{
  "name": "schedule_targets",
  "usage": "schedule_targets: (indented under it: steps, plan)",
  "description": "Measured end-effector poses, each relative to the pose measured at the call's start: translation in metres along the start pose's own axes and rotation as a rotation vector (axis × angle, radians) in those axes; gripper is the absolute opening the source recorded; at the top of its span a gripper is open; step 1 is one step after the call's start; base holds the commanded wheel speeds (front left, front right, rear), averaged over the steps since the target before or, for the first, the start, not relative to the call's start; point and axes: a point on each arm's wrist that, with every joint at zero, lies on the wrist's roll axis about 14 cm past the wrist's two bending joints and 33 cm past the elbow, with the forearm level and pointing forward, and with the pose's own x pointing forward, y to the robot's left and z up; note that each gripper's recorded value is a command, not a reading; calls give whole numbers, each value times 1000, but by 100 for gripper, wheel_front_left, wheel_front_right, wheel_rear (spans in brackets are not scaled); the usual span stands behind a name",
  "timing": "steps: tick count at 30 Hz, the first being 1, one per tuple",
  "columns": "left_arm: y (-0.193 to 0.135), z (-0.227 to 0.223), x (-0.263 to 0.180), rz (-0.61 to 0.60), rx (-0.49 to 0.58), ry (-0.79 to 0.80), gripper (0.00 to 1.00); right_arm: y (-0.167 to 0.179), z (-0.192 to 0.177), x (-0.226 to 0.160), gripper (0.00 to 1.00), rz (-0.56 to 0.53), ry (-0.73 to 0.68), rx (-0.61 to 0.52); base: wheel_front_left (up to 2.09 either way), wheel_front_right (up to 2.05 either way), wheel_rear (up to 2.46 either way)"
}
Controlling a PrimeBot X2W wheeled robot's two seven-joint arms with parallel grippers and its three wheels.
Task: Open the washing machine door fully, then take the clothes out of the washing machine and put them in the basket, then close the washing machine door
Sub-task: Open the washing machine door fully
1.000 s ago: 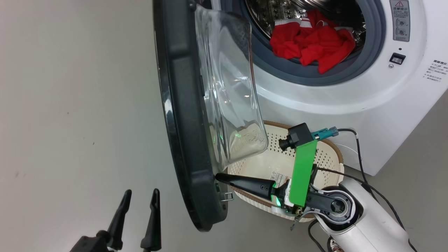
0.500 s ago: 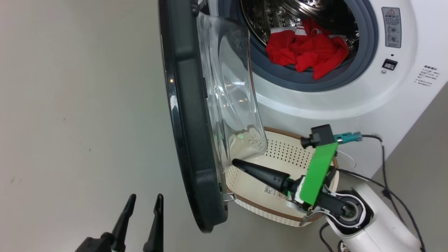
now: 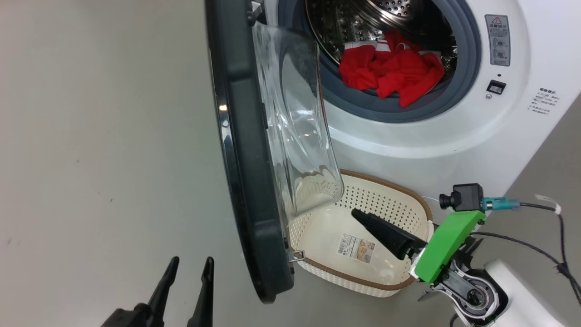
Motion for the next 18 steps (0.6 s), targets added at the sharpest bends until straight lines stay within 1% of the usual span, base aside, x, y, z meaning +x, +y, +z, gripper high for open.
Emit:
schedule_targets:
  steps: [5,13,15,18]
  plan:
    - [-1,-3,2,-9,-2,8,100,-19,8,-10,100,-75,-76,-148,0,0,0]
    - [-3,-5,5,-18,-4,15,100,-46,6,-30,100,-157,-143,-370,0,0,0]
    - [-3,-6,5,-19,-4,16,100,-52,5,-34,100,-171,-156,-405,0,0,0]
    - [-4,-6,6,-20,-3,17,100,-58,8,-38,100,-183,-198,-425,0,0,0]
